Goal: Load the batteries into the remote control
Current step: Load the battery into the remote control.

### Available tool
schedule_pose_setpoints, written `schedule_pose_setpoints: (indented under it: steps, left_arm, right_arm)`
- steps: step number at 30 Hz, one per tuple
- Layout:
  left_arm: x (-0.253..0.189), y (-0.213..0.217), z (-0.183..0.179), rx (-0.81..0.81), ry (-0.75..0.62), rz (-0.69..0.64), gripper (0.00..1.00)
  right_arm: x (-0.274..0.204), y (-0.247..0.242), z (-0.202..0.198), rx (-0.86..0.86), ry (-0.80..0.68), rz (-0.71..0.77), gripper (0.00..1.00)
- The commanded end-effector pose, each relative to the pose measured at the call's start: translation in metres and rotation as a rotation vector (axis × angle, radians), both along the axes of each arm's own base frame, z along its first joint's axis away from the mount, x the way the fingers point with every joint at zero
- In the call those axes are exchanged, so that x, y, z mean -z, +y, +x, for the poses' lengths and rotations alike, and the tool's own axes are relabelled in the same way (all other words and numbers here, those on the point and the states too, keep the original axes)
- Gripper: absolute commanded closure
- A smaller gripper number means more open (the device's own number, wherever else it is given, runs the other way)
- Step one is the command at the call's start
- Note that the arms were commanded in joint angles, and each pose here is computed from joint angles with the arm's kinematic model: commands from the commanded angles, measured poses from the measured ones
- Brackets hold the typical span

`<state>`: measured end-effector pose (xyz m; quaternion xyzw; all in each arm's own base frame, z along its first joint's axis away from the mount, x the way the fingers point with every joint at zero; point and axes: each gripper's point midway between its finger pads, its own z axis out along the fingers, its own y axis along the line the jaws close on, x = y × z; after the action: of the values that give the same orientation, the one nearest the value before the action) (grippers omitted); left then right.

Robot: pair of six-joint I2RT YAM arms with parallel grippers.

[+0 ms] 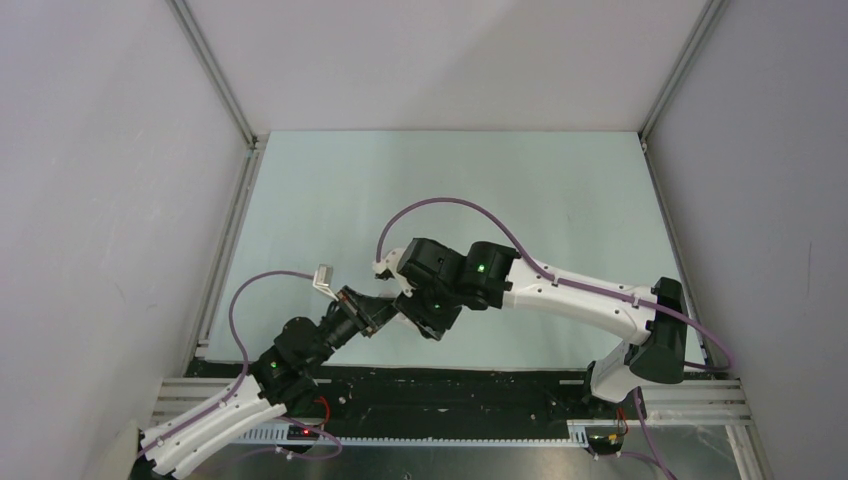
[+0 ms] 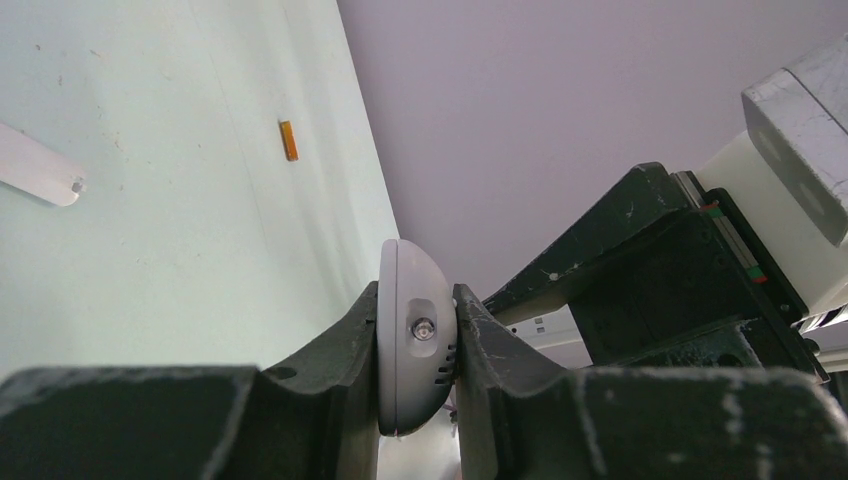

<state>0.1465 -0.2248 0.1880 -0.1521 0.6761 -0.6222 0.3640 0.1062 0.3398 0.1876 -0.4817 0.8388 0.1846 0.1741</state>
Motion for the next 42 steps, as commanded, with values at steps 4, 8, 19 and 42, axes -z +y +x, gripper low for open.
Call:
schedule_pose_setpoints:
  steps: [4,8,19,42]
  left_arm:
    - [-0.025,0.001,-0.004,0.018,-0.013,-0.111,1.00]
    - [-0.025,0.001,-0.004,0.016,-0.002,-0.121,1.00]
    - [-0.023,0.001,-0.002,0.012,0.043,-0.149,1.00]
    - [-0.024,0.004,0.002,-0.005,0.196,-0.279,1.00]
  right_arm:
    - [-0.036,0.015,0.016,0.037,-0.089,0.131,0.51]
    - [-0.045,0.019,0.017,0.051,-0.103,0.177,0.45]
    - [-0.094,0.016,0.041,0.180,-0.247,0.334,0.40]
    - [-0.086,-0.017,-0.006,0.287,-0.140,0.483,0.94]
